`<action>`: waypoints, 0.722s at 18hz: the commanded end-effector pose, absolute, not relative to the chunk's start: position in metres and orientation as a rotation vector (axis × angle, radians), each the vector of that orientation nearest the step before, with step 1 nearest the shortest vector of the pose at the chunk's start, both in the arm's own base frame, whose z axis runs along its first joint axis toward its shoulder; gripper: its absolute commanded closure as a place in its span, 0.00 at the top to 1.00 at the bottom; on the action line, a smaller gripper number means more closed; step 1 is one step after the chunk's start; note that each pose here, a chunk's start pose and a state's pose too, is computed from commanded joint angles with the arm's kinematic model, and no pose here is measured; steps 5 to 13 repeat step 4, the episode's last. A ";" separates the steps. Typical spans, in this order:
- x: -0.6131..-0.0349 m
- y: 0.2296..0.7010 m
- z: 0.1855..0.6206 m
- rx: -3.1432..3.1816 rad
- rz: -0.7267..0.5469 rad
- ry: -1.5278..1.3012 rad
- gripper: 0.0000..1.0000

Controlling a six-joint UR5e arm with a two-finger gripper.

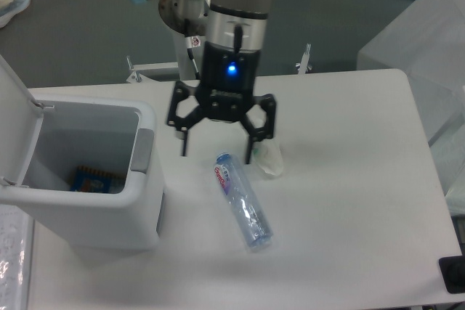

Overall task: Open the trash can
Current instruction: 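Lift the gripper away from the trash can as the lid opens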

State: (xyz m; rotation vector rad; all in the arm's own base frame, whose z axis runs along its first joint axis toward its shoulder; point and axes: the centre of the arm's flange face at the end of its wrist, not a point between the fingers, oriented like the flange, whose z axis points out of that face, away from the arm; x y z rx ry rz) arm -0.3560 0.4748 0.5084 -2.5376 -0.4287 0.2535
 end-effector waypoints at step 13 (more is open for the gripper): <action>-0.362 0.468 0.498 -2.600 0.334 -0.393 1.00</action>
